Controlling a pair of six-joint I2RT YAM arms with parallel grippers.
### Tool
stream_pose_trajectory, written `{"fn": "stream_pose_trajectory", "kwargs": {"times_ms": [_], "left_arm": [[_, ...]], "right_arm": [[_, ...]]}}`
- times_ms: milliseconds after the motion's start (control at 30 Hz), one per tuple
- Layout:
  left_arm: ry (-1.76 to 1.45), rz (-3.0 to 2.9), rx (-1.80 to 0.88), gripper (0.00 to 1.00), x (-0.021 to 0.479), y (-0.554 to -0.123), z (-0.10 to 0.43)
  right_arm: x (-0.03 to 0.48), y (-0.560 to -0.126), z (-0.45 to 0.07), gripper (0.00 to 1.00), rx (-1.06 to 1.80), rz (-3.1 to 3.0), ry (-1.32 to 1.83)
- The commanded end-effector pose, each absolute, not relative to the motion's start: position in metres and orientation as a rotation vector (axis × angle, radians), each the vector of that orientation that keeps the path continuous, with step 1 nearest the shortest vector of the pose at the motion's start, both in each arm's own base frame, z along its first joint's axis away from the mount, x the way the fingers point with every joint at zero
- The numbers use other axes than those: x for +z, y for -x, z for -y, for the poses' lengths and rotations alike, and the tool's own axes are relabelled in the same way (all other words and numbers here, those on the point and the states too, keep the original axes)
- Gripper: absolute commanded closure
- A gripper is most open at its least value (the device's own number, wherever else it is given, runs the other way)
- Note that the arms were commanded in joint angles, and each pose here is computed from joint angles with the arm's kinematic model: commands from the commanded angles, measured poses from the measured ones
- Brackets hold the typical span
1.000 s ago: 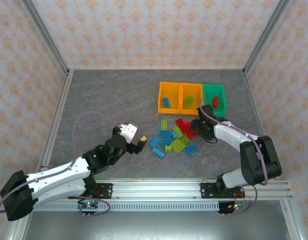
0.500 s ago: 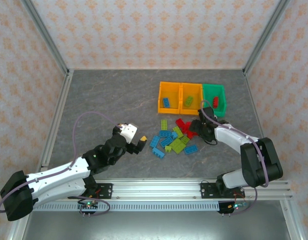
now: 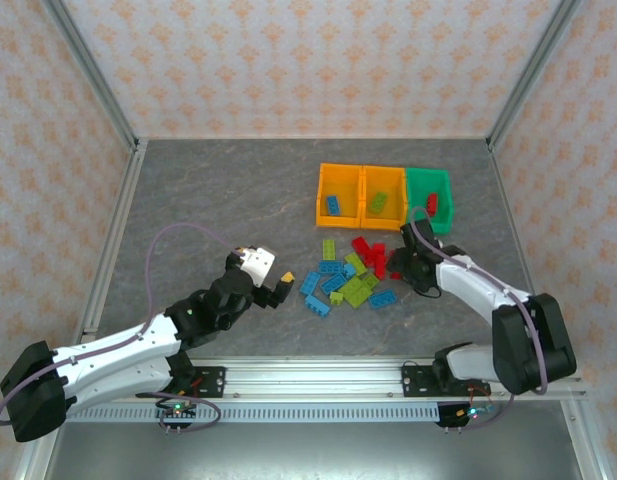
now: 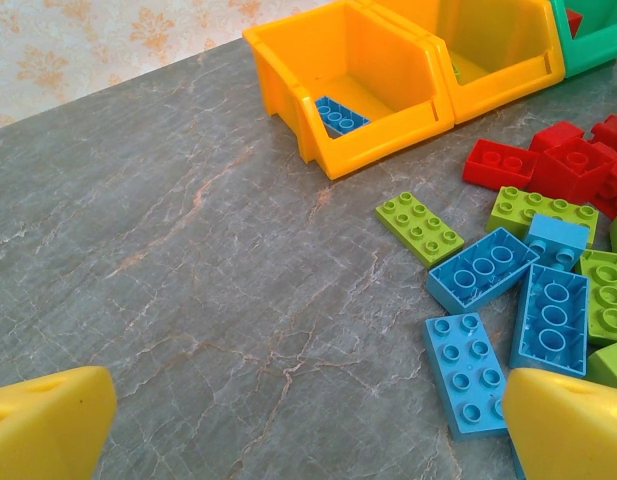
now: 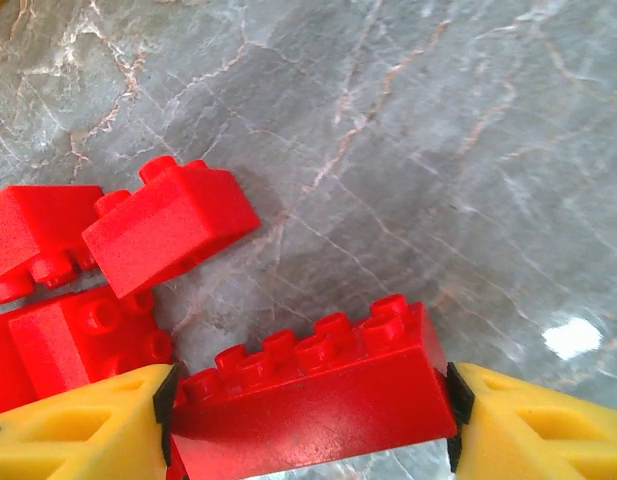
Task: Sort the legos into containers by color
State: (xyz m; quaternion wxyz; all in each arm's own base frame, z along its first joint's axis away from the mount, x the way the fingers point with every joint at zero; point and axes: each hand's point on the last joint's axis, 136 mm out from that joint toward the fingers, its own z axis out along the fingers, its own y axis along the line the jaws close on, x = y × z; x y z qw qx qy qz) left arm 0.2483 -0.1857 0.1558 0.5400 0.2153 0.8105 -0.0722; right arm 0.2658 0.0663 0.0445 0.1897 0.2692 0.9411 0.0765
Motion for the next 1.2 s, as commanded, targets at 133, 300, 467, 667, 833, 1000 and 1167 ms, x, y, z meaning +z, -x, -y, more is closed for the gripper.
{"fn": "stream_pose_trajectory", "kwargs": {"times_ms": [133, 300, 467, 667, 833, 1000, 1167], "left_arm": [[-0.491, -1.901, -0.167, 0.00, 0.170, -0.252, 0.186], [-0.492, -1.901, -0.172, 0.00, 0.171, -0.252, 0.186], [-0.490, -1.901, -0.166, 0.00, 0.172, -0.252, 0.185], [-0.490, -1.900, -0.165, 0.00, 0.172, -0.252, 0.184], [-0.487, -1.901, -0.158, 0.00, 0.171, -0.252, 0.183], [-0.487, -1.897, -0.165, 0.00, 0.173, -0.252, 0.184], [-0.475, -1.896, -0.165, 0.00, 0.172, -0.253, 0.184]], "right_arm": [[0.093, -0.271, -0.048, 0.35, 0.185, -2.463, -0.819], [0.146, -0.311, -0.035, 0.35, 0.132, -2.318, -0.790], [0.165, -0.370, -0.007, 0.35, 0.088, -2.263, -0.858], [0.156, -0.446, 0.008, 0.36, 0.080, -2.323, -0.881], [0.150, -0.474, 0.012, 0.26, 0.048, -2.371, -0.894], [0.170, -0.453, 0.004, 0.23, 0.134, -2.343, -0.892], [0.182, -0.386, -0.024, 0.22, 0.273, -2.343, -0.820]]}}
